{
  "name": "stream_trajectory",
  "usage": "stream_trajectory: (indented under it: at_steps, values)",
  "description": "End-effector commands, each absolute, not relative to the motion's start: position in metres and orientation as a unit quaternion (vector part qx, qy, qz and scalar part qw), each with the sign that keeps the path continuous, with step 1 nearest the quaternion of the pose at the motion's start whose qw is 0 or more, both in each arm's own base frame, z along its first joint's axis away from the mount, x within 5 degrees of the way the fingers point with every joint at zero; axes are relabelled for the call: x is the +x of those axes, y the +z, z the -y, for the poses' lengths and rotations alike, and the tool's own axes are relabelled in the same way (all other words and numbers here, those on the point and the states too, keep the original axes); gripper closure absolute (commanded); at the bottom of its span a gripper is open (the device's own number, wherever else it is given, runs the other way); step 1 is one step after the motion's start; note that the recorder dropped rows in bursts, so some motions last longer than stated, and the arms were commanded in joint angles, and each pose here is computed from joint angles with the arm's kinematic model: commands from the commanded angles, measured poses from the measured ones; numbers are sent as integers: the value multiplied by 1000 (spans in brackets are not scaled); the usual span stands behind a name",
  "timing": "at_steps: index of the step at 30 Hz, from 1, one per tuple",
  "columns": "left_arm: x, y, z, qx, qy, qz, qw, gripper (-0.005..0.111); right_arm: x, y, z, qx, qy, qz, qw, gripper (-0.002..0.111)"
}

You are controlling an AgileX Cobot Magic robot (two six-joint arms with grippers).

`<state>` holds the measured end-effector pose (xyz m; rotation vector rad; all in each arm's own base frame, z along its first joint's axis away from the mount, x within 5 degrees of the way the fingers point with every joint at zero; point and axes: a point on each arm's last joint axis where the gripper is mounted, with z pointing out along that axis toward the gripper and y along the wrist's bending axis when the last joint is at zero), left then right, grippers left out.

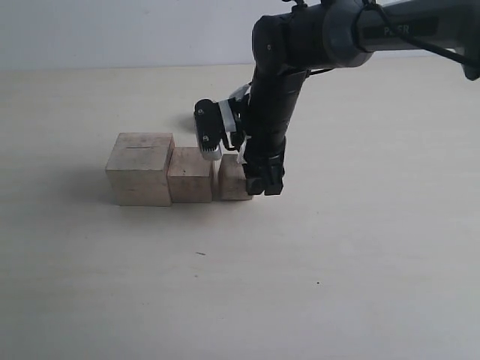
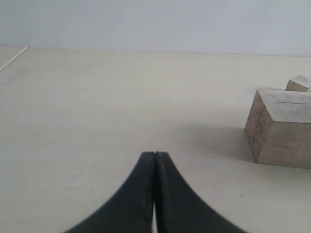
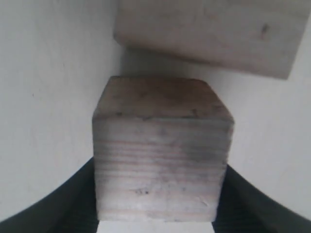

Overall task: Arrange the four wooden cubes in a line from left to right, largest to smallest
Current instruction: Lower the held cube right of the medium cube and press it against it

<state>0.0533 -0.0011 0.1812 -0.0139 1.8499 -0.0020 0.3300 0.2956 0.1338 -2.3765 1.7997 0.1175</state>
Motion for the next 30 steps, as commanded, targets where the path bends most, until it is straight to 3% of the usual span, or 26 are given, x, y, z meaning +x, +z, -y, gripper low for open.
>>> stream_trajectory:
  at_steps: [1,18,30]
  values:
    - [53,181,1,-9,-3,-794,607,107,331,137,-301,-790,51,-602,107,108]
    - [53,181,1,-9,-3,-794,607,107,333,117,-302,-788,52,-606,96,108]
    - [53,181,1,-9,-3,-794,607,107,332,133,-299,-766,43,-634,94,108]
